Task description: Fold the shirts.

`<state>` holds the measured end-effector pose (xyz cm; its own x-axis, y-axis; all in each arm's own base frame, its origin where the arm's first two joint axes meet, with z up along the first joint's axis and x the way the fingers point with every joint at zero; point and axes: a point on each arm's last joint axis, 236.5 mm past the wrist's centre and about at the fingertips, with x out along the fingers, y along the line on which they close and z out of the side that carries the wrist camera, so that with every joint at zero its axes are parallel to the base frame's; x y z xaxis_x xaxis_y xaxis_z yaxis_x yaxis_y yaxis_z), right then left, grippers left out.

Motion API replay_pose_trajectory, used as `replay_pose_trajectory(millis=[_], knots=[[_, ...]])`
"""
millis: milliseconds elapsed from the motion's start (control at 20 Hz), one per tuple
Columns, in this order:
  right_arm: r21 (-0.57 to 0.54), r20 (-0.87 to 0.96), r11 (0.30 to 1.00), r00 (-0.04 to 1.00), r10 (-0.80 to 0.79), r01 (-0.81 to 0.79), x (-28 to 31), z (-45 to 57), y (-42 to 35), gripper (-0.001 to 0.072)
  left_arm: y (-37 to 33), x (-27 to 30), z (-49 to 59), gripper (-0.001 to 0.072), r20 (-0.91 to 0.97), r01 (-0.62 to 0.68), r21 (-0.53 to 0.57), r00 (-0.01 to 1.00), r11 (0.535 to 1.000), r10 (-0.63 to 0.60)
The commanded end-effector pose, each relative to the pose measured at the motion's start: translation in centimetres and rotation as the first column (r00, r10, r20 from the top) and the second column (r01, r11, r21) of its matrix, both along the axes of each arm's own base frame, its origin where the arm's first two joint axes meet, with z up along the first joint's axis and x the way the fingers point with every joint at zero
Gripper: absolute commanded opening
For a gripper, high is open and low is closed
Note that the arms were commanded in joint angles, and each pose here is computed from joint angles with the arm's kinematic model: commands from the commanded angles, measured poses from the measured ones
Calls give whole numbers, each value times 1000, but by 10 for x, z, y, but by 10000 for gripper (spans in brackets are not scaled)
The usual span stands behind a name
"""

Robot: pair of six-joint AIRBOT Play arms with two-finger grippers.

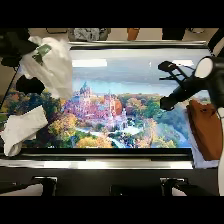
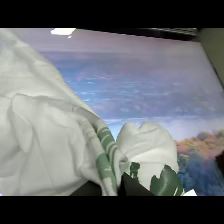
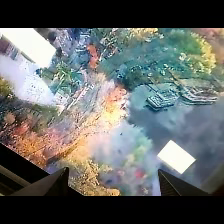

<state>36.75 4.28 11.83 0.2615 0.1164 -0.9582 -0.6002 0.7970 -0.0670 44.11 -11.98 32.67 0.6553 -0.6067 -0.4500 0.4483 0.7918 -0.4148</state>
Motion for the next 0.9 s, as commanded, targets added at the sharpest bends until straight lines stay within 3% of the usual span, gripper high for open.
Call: replay_pose_trajectory(millis=[0, 150, 350, 450, 550, 600, 650, 700, 850], knots=[[-8, 179, 1000, 984, 11, -9, -26, 63, -4, 663, -82, -71, 35, 32, 82, 186, 34, 979, 982, -188], [-13, 299, 1000, 954, 8, -5, -61, 108, -8, 663, -143, -94, -17, 33, -39, 313, 108, 950, 944, -311], [-44, 286, 999, 958, 3, 10, -99, 119, -18, 662, -202, -139, -165, 33, -354, 522, 200, 828, 830, -435], [-48, 218, 999, 976, 7, 3, -107, 109, -18, 662, -209, -159, -250, 33, -487, 603, 235, 752, 762, -444], [-50, 180, 999, 984, 9, 0, -99, 98, -17, 662, -206, -167, -313, 36, -609, 609, 213, 694, 764, -383], [-49, 175, 999, 985, 8, 1, -88, 93, -17, 662, -205, -172, -330, 194, -661, 619, 196, 656, 761, -364], [-48, 166, 999, 986, 7, 1, -76, 86, -16, 664, -202, -175, -336, 586, -702, 627, 176, 620, 758, -350], [-48, 154, 999, 988, 6, 2, -64, 78, -15, 666, -196, -169, -329, 714, -722, 622, 170, 607, 764, -334], [-11, 53, 1000, 998, 19, -19, -33, 38, -3, 668, -145, -112, -272, 714, -634, 516, 257, 728, 817, -260]])
